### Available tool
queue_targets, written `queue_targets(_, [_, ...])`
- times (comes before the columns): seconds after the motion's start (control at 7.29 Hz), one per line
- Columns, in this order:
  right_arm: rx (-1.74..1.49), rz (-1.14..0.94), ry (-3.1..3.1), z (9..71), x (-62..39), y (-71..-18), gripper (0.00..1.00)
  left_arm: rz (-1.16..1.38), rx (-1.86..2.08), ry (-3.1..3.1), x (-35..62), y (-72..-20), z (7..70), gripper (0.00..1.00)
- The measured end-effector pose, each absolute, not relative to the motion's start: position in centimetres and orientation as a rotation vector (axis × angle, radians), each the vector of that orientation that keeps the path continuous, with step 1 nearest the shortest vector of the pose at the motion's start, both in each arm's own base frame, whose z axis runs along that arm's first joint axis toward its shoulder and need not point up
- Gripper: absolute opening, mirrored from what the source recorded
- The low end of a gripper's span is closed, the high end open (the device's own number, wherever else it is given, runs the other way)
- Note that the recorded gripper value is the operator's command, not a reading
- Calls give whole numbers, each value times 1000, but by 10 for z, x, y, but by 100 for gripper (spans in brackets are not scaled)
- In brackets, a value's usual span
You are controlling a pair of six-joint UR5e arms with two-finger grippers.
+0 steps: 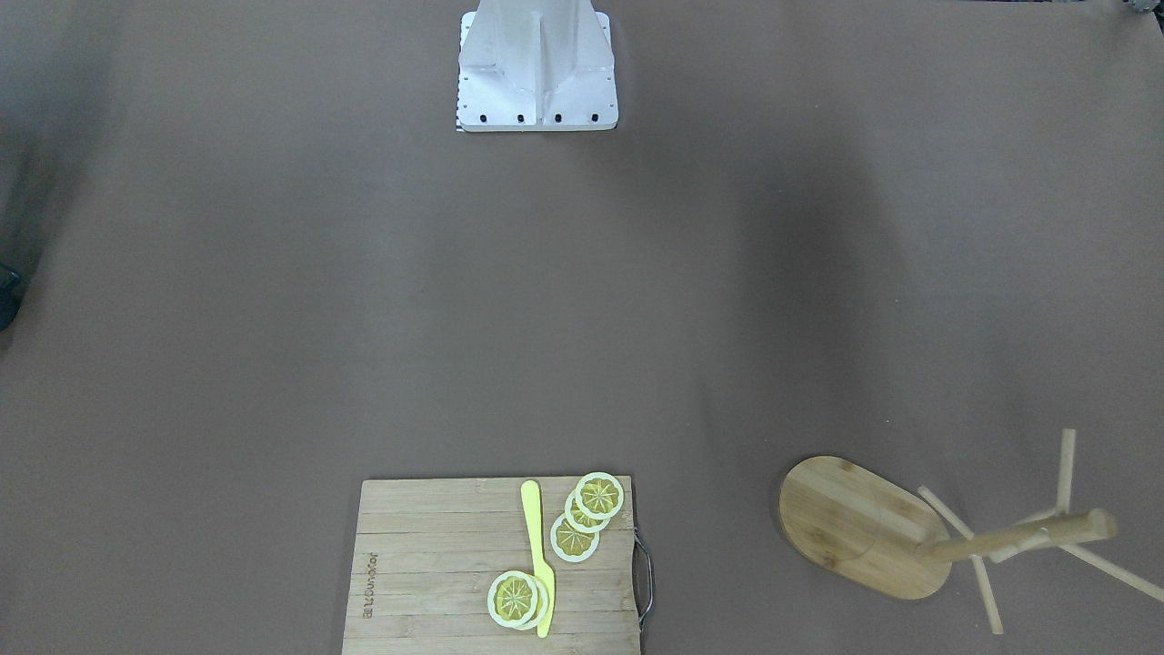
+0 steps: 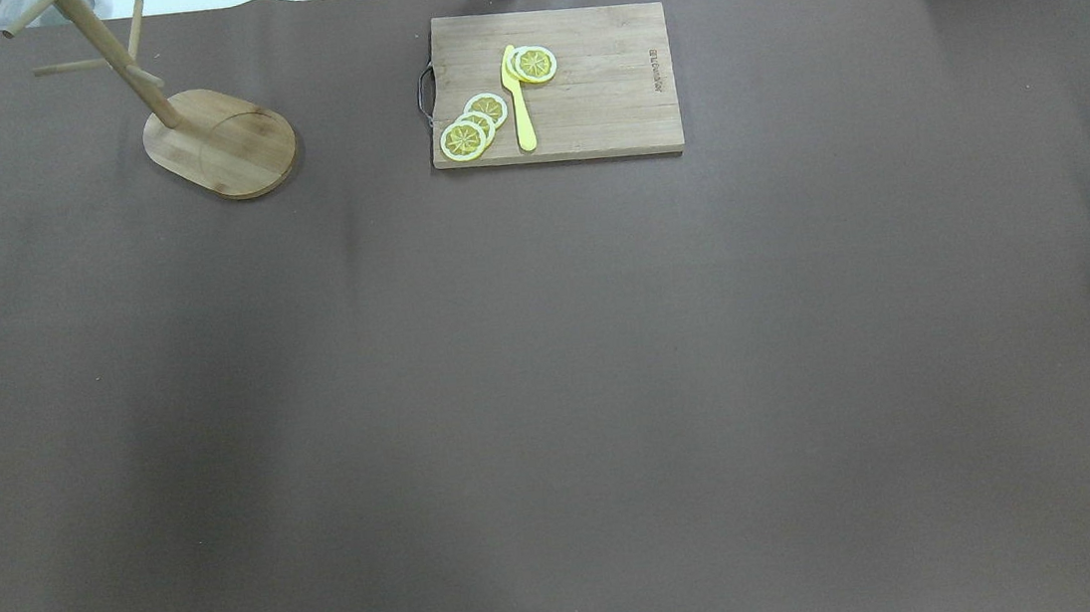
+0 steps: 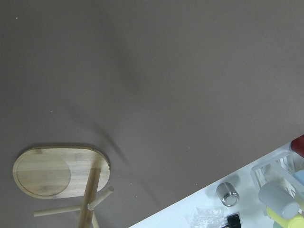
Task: Hang cup on storage rack
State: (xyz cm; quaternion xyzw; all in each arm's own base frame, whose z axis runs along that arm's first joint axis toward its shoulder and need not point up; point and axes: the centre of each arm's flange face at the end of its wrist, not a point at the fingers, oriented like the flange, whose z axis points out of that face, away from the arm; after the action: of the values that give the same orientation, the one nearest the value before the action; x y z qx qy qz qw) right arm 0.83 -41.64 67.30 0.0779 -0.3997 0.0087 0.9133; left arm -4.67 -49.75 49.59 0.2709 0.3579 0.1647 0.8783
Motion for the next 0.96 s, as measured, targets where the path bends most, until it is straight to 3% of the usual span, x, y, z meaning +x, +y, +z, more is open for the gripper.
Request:
queue_targets(0.55, [140,-32,-765,681,-23,-427,88,343,566,747,-47,-498,495,99])
queue_targets(0.69, [135,-35,-760,683,-26,-427,81,342,566,747,-47,-498,495,99])
queue_targets(0.96, [128,-38,-758,687,-28,-427,56,342,565,747,-47,-498,495,99])
